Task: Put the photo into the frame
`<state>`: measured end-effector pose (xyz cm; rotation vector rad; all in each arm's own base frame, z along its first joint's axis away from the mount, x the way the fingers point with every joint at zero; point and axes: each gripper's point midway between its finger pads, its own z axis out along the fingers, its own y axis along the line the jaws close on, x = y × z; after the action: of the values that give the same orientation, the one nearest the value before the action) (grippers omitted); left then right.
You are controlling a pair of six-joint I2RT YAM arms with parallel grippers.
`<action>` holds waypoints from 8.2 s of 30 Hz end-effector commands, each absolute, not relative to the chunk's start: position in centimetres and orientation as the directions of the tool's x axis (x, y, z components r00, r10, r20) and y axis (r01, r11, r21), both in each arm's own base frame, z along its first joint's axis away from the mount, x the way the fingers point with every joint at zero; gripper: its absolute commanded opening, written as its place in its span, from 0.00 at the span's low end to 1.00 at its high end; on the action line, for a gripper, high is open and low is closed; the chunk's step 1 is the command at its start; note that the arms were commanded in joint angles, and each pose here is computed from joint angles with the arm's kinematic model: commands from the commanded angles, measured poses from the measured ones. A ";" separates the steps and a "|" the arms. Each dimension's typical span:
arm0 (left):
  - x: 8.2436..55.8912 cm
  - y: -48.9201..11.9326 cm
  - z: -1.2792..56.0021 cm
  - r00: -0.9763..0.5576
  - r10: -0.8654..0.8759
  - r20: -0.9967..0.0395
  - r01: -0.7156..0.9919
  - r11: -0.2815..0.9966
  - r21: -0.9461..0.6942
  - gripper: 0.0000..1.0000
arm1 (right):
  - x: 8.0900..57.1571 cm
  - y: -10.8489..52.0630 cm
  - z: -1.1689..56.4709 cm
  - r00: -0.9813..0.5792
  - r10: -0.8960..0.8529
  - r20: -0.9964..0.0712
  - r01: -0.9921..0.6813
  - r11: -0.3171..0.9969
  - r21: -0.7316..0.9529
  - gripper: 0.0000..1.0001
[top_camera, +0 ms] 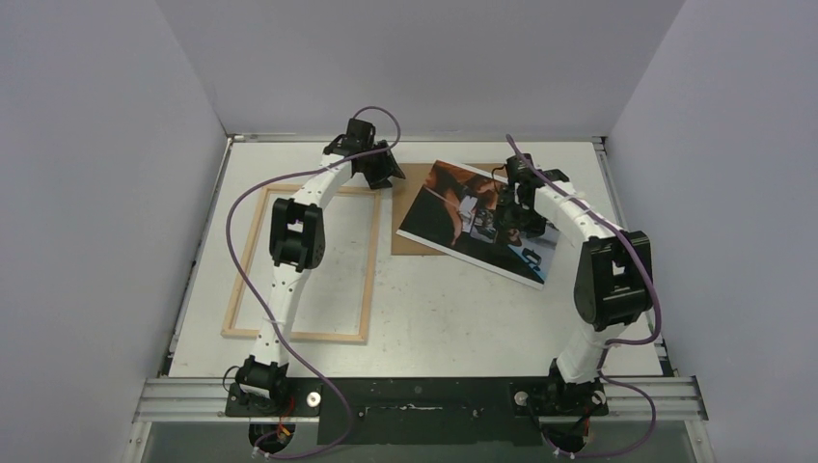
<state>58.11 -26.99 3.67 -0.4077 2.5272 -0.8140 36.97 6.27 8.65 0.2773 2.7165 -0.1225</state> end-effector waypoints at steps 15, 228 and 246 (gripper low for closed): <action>53.7 -24.9 6.1 -0.911 -0.248 -0.328 -0.052 0.861 -0.506 0.42 | 43.0 20.9 9.3 -0.849 -0.140 -0.510 -0.208 0.975 0.077 0.61; 58.1 -28.4 8.6 -0.890 -0.352 -0.290 0.097 0.474 -0.875 0.14 | 42.3 29.7 -2.7 -0.974 0.048 -0.222 -0.044 0.920 0.390 0.84; 58.2 -29.0 9.8 -0.873 -0.350 -0.339 0.150 0.468 -0.871 0.14 | 41.9 29.3 -3.8 -0.979 0.043 -0.197 -0.036 0.924 0.381 0.84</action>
<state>58.55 -26.49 4.19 -0.3291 2.3540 -1.3373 46.78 30.73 4.08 -0.0351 2.6172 0.6560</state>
